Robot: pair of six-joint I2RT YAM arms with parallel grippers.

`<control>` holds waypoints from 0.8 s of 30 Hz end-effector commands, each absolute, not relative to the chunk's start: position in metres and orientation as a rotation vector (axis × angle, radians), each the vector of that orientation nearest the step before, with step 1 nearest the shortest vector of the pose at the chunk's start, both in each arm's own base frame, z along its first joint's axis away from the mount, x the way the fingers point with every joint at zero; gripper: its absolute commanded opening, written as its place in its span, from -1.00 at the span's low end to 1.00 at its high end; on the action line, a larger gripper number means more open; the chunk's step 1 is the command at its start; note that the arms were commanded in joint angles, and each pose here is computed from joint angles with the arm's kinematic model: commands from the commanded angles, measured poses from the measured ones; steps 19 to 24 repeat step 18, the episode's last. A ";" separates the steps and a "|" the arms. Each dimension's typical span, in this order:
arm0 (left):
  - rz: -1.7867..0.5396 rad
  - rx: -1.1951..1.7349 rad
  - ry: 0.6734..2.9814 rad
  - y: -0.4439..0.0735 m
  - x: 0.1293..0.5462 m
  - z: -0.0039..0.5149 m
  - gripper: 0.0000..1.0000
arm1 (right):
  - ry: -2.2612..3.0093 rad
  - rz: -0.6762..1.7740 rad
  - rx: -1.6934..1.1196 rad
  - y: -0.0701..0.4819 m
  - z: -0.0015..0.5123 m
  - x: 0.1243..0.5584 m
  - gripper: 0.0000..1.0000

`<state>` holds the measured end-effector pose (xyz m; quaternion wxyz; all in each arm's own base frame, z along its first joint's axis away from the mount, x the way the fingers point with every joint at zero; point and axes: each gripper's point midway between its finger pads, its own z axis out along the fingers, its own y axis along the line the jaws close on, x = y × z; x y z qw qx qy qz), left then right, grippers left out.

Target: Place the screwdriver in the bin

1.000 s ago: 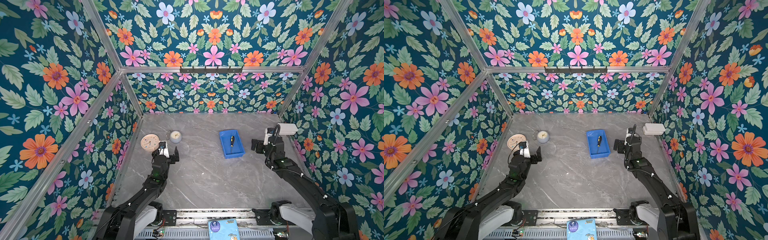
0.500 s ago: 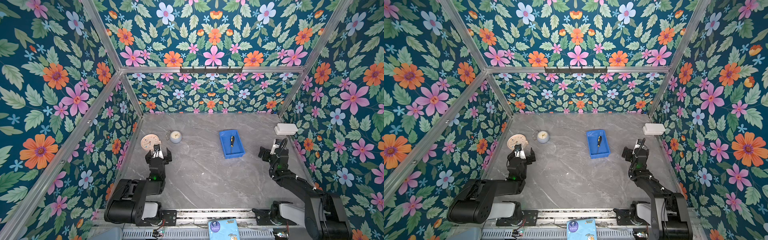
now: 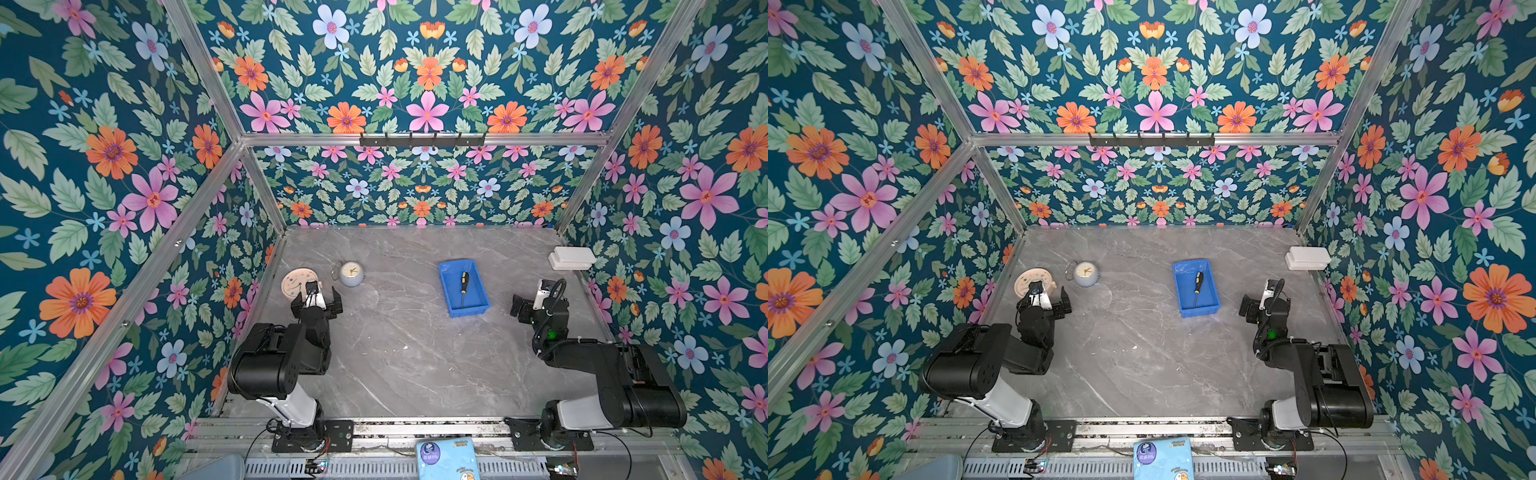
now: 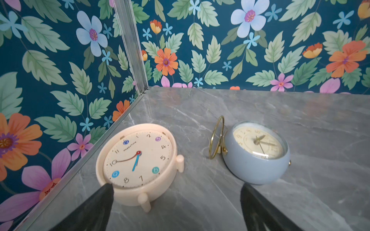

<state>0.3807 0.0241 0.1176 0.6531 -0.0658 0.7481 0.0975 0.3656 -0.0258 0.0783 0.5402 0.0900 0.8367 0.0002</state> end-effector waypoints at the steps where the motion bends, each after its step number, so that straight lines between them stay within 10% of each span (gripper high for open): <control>1: 0.217 -0.188 1.704 0.031 0.383 0.116 1.00 | 1.899 0.018 0.187 -0.024 0.098 0.375 0.99; 24: 0.218 -0.186 1.710 0.031 0.384 0.115 1.00 | 1.909 0.010 0.186 -0.025 0.097 0.374 0.99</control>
